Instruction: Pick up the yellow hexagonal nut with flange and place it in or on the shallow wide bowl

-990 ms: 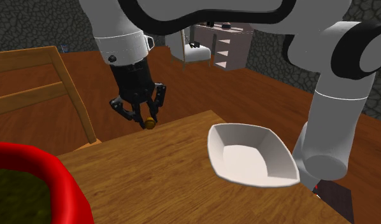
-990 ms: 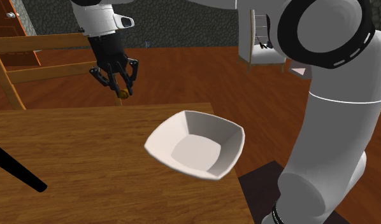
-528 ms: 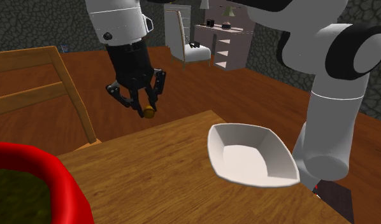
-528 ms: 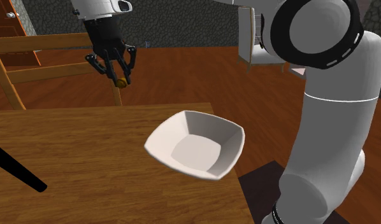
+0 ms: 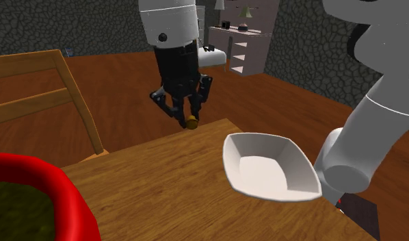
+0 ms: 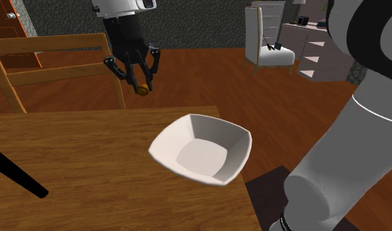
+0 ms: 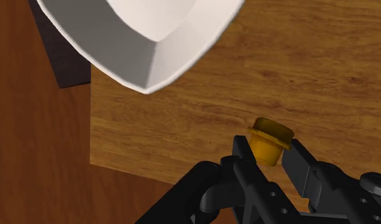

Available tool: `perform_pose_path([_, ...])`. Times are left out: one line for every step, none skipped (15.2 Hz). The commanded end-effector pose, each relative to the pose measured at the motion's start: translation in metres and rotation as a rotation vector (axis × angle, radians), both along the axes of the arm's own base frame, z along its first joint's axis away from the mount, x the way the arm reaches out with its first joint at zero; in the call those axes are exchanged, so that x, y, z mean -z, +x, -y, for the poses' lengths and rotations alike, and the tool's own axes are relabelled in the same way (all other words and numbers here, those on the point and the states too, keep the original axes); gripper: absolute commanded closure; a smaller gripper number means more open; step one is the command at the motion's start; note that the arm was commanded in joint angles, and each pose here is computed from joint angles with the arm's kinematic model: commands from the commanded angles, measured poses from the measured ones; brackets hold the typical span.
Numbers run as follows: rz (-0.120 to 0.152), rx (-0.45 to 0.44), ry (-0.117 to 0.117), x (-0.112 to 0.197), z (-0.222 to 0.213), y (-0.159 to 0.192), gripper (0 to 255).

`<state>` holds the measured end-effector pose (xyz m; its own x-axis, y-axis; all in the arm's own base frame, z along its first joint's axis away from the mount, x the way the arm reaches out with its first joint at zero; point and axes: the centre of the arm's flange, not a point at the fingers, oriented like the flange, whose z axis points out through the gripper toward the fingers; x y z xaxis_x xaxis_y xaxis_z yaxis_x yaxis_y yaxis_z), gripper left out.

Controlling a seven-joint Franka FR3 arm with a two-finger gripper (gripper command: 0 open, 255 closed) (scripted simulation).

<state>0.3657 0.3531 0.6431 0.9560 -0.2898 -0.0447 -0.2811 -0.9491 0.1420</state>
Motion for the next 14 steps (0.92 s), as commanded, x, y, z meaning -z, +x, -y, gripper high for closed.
perform_pose_path([0.000, 0.001, 0.002, -0.001, 0.014, -0.025, 255])
perform_pose_path([0.000, 0.001, 0.002, -0.002, 0.020, -0.036, 255])
perform_pose_path([0.000, 0.001, 0.002, -0.002, 0.027, -0.048, 255])
perform_pose_path([0.000, 0.001, 0.002, -0.002, 0.033, -0.059, 255])
perform_pose_path([0.000, 0.001, 0.002, -0.002, 0.039, -0.071, 255])
perform_pose_path([0.000, 0.001, 0.002, -0.002, 0.046, -0.082, 255])
perform_pose_path([0.000, 0.001, 0.002, -0.003, 0.052, -0.094, 255])
perform_pose_path([0.000, 0.001, 0.002, -0.003, 0.058, -0.106, 255])
perform_pose_path([0.000, 0.001, 0.002, -0.003, 0.065, -0.117, 255])
perform_pose_path([0.000, 0.001, 0.002, -0.003, 0.071, -0.129, 255])
perform_pose_path([0.000, 0.001, 0.002, -0.003, 0.077, -0.140, 255])
perform_pose_path([0.000, 0.001, 0.002, -0.004, 0.084, -0.152, 255])
perform_pose_path([0.000, 0.001, 0.002, -0.004, 0.090, -0.164, 255])
perform_pose_path([0.000, 0.001, 0.002, 0.002, 0.090, -0.164, 255])
